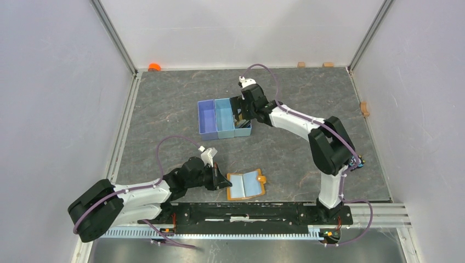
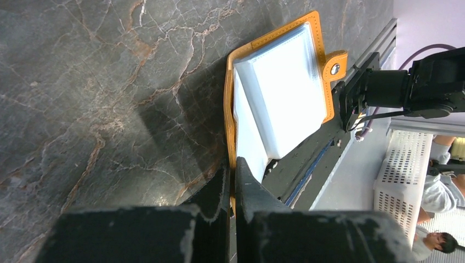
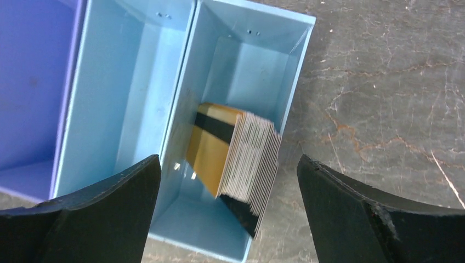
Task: Put the credit cards into the card holder
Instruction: Pick up the credit card from the storage box.
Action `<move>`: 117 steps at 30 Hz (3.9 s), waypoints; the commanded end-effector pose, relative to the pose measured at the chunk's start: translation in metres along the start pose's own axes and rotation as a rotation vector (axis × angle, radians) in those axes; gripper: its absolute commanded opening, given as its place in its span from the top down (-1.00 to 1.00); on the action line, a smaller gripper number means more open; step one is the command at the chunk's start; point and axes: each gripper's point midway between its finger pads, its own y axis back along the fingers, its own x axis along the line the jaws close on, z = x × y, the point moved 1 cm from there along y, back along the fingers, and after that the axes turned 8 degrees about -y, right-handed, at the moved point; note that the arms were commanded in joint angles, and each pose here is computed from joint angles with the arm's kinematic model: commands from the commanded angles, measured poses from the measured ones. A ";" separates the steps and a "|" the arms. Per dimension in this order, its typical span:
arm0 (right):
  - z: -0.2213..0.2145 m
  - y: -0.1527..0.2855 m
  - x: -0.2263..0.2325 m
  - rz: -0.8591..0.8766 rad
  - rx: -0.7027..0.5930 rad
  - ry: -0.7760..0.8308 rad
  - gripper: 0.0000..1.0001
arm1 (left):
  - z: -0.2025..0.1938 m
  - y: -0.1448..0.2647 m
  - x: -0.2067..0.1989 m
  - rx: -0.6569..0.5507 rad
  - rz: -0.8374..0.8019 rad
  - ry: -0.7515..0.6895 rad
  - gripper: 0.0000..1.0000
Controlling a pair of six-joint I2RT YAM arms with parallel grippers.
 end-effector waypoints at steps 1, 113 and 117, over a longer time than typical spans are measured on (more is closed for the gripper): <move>0.009 -0.016 -0.005 -0.024 0.015 0.015 -0.96 | 0.012 0.001 -0.013 -0.031 -0.053 -0.053 0.96; 0.024 -0.001 -0.051 -0.037 -0.049 -0.019 -0.08 | 0.000 0.000 -0.006 0.008 -0.046 -0.025 0.96; 0.023 0.001 -0.052 -0.036 -0.056 -0.021 0.00 | 0.000 0.000 -0.006 0.009 -0.047 -0.024 0.96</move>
